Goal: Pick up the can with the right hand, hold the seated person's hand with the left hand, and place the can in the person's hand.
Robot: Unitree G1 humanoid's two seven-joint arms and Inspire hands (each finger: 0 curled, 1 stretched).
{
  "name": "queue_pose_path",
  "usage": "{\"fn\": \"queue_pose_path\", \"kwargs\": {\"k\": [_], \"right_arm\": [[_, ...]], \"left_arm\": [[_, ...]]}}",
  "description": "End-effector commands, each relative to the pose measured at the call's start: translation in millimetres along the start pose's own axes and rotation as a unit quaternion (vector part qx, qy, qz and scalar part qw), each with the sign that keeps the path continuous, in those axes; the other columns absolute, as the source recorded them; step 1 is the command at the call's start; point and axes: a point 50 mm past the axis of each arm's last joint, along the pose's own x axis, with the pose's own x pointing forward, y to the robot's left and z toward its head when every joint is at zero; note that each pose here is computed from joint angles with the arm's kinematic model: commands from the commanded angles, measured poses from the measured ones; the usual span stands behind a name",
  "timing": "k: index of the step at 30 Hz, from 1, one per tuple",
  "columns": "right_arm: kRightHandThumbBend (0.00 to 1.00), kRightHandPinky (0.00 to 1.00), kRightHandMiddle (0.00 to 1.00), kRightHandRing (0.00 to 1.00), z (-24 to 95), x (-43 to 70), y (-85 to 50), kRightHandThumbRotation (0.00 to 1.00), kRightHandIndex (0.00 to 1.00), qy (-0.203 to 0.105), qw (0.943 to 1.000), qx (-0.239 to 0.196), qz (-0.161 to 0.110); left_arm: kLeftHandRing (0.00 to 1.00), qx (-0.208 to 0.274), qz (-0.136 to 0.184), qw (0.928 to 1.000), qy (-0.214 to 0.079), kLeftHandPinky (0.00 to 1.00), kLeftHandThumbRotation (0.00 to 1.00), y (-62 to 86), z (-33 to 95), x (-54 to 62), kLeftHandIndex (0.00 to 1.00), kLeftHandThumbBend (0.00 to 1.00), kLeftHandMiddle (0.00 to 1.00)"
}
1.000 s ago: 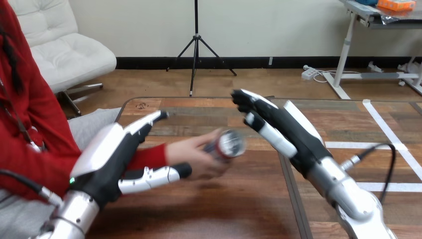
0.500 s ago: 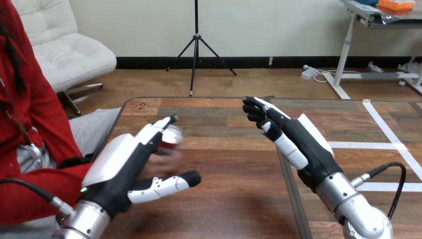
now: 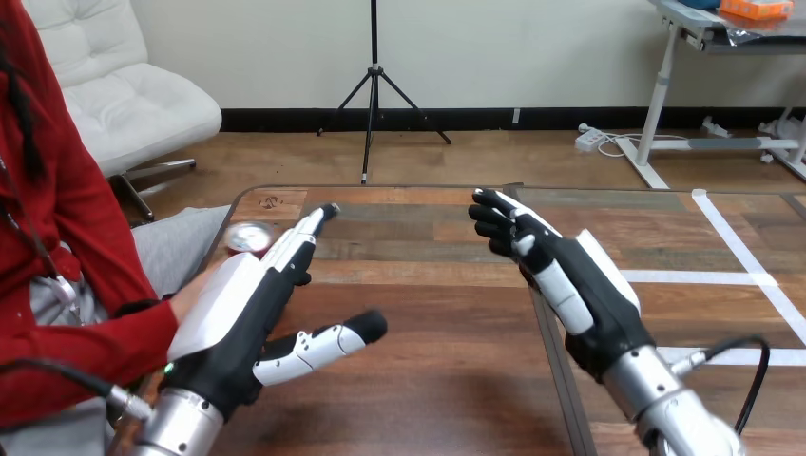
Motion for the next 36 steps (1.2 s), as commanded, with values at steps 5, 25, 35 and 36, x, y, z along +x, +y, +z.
{"fn": "queue_pose_path", "kwargs": {"k": [5, 25, 35, 36], "right_arm": [[1.00, 0.89, 0.92, 0.92, 15.1, -4.5, 2.5, 1.00, 0.92, -0.049, 0.9981, 0.024, -0.030], [0.98, 0.92, 0.92, 0.92, 15.7, -28.7, 15.4, 1.00, 0.92, -0.084, 0.9872, 0.118, -0.065], [0.96, 0.93, 0.91, 0.90, 16.0, -38.0, 19.2, 1.00, 0.91, -0.092, 0.9833, 0.129, -0.090], [0.96, 0.93, 0.91, 0.90, 16.0, -38.3, 19.3, 1.00, 0.91, -0.093, 0.9830, 0.130, -0.091]], "left_arm": [[0.93, -0.072, 0.051, 0.9960, -0.016, 0.74, 1.00, -2.7, -0.9, -0.6, 0.95, 0.98, 0.95], [0.91, -0.252, 0.110, 0.9574, -0.087, 0.86, 1.00, -16.7, 12.2, -0.5, 0.98, 0.84, 0.90], [0.90, -0.320, 0.127, 0.9328, -0.108, 0.88, 1.00, -23.9, 19.9, -5.0, 1.00, 0.82, 0.89], [0.90, -0.322, 0.127, 0.9319, -0.108, 0.89, 1.00, -24.1, 19.9, -5.3, 1.00, 0.83, 0.89]]}}
